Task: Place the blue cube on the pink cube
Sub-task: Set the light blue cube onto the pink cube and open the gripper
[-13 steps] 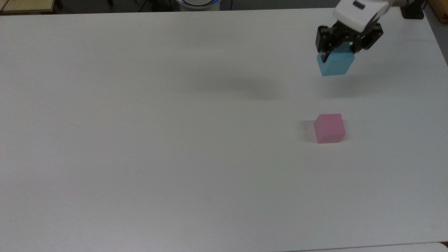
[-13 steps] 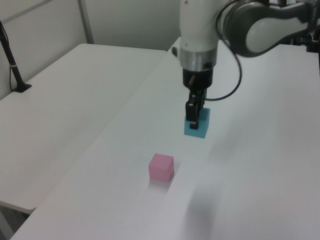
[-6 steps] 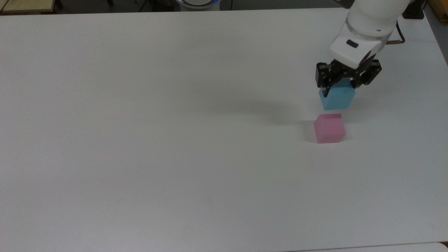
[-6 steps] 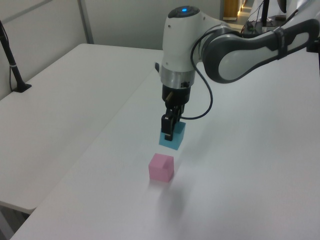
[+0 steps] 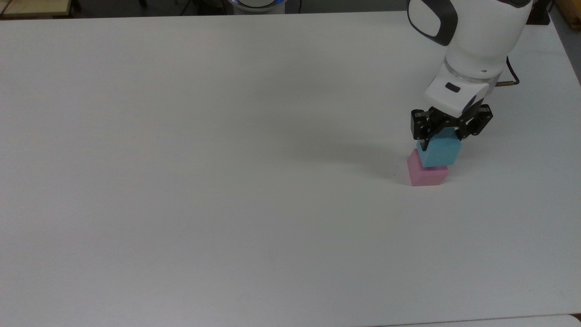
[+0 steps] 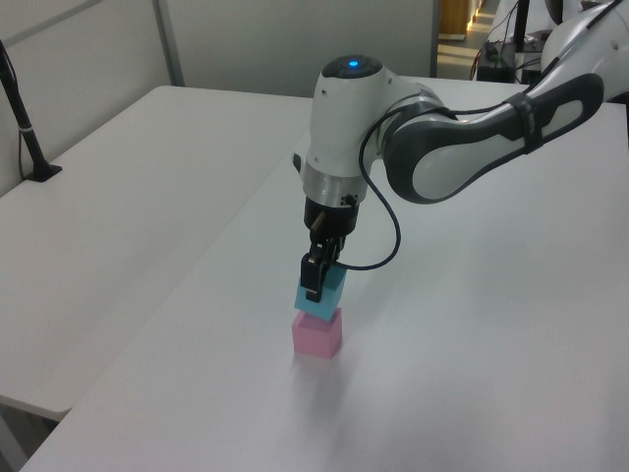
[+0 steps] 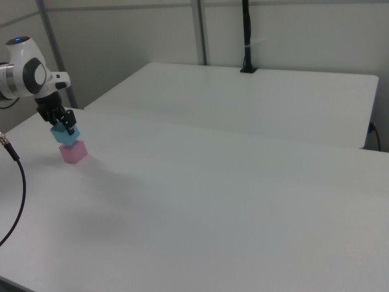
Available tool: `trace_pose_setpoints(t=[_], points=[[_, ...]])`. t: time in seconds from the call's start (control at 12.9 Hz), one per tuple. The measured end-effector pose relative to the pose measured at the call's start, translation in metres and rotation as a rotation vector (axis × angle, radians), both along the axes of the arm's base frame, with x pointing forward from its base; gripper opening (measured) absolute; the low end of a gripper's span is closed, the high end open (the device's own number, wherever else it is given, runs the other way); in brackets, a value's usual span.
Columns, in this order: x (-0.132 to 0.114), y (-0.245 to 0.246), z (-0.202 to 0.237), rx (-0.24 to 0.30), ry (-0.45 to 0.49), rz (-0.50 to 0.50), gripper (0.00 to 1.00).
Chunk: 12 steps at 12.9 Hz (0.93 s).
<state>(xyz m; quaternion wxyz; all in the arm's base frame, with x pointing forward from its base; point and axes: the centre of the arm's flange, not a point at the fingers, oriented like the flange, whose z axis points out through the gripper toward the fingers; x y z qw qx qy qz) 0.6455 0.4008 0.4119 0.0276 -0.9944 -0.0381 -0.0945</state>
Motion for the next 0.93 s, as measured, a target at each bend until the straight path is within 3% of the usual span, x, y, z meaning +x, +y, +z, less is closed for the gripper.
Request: trace_pose_setpoints(t=[0.93], points=[[0.0015,0.0063,-0.0080,0.006,-0.004,0.007,0.59]])
